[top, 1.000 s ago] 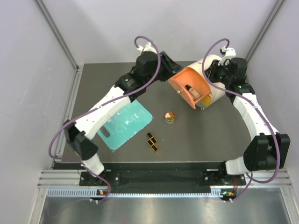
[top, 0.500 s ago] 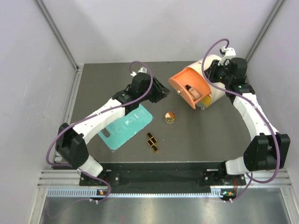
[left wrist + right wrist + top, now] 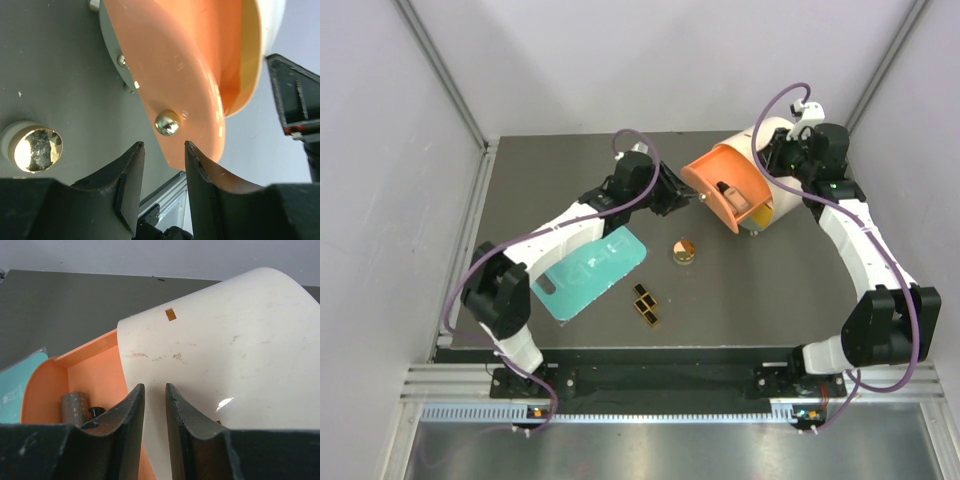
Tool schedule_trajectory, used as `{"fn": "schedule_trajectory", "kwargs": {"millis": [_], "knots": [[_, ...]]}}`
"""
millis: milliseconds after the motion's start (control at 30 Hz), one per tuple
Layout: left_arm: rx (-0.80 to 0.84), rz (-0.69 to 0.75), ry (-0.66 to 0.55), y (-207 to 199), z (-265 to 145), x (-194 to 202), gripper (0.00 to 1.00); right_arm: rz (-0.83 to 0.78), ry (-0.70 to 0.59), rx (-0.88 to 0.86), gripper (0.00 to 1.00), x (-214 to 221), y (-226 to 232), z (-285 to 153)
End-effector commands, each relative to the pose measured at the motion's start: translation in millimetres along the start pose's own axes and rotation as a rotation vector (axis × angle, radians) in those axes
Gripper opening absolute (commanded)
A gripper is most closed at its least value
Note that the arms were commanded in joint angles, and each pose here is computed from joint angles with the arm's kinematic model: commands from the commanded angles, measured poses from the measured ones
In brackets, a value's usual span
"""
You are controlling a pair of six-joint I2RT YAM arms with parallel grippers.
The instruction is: Organize the makeup
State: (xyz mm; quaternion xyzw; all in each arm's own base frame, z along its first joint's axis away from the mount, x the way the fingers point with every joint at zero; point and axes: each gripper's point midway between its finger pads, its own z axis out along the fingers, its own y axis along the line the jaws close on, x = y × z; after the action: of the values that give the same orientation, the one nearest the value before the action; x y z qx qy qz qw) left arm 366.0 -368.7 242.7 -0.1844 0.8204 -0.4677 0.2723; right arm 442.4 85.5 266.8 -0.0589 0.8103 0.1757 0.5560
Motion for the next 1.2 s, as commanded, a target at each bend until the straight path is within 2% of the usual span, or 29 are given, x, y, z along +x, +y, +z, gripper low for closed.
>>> {"fn": "schedule_trajectory", "kwargs": {"millis": [0, 567, 833, 1167], "knots": [[0.088, 0.038, 0.014, -27.3, 7.2, -4.5, 0.43, 0.112, 0.498, 0.098, 0.25, 144.0, -18.8, -18.3], [0.099, 0.059, 0.07, -31.2, 41.7, 1.1, 0.43, 0.102, 0.518, 0.098, 0.26, 146.6, -20.0, -18.5], [0.139, 0.069, 0.074, -50.8, 54.9, 0.7, 0.43, 0.102, 0.522, 0.1, 0.26, 147.8, -20.0, -20.0], [0.182, 0.054, 0.131, -65.9, 79.5, 19.6, 0.43, 0.103, 0.526, 0.103, 0.26, 150.5, -20.3, -21.9]]}}
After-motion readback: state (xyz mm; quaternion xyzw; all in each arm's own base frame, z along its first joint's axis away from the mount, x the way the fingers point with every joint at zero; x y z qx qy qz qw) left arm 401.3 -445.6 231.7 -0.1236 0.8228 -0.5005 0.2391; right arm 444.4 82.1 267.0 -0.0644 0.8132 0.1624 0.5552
